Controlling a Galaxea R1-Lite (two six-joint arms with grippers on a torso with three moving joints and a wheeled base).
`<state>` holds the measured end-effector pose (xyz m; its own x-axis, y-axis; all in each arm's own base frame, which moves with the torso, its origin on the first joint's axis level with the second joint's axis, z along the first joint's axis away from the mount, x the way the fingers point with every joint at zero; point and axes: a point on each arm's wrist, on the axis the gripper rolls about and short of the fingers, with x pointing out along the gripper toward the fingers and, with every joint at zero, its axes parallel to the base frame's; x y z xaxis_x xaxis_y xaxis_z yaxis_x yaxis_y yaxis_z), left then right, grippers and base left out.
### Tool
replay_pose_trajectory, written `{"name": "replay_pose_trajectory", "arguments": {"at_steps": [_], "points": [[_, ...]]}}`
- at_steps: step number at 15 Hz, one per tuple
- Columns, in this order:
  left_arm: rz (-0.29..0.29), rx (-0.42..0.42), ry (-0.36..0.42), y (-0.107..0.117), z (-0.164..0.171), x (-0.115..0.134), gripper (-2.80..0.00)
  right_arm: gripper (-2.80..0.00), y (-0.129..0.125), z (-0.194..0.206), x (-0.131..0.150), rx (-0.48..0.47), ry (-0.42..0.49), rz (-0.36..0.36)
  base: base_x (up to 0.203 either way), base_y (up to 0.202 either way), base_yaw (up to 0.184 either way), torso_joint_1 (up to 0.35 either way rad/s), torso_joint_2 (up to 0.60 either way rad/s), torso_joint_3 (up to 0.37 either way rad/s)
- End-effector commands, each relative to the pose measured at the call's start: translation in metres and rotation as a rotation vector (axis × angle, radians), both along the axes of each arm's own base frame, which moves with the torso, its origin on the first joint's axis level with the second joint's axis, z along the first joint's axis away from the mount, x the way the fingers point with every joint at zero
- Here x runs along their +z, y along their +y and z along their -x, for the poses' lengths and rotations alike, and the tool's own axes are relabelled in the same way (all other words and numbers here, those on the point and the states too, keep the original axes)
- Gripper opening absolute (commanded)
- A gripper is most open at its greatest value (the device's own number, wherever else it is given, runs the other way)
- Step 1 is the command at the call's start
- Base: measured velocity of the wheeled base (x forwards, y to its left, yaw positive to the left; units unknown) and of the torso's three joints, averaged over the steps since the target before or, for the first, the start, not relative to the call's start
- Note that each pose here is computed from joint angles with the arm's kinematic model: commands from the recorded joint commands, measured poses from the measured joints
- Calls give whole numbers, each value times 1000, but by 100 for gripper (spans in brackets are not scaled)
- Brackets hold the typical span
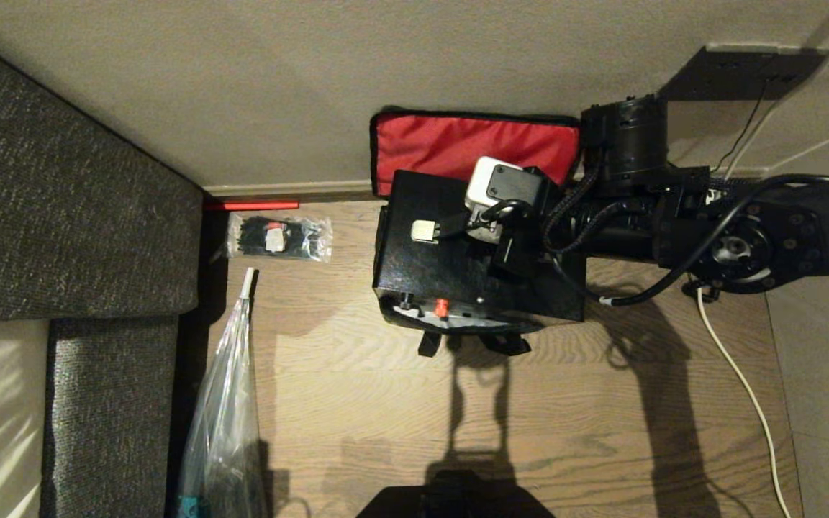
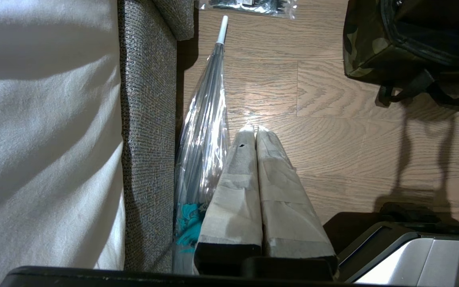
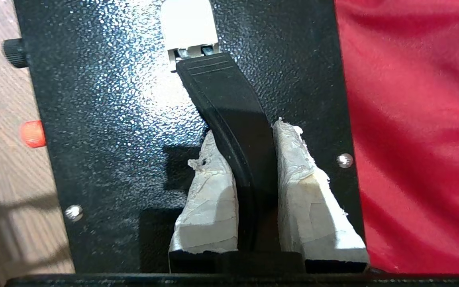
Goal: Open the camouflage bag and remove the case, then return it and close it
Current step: Place the black box back
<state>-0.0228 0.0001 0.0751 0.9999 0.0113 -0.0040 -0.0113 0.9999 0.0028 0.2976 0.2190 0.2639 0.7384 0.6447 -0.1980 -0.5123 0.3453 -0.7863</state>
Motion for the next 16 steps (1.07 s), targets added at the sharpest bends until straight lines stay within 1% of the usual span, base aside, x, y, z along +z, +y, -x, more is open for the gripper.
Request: {"name": "replay_pose_trajectory", "arguments": {"at_steps": [1, 8, 11, 16], "points": [[0, 1, -1, 0, 0, -1, -280, -280, 1, -11, -10, -11, 14, 16, 0, 0, 0, 0, 0, 0], [0, 1, -1, 0, 0, -1, -280, -280, -4, -11, -16, -23, 39, 32, 0, 0, 0, 0, 0, 0], [0, 1, 0, 0, 0, -1, -280, -280, -2, -13, -26, -17, 57, 45, 0, 0, 0, 0, 0, 0], [0, 1, 1, 0, 0, -1, -280, -280, 4, -28, -44, -27, 88, 67, 0, 0, 0, 0, 0, 0]]}}
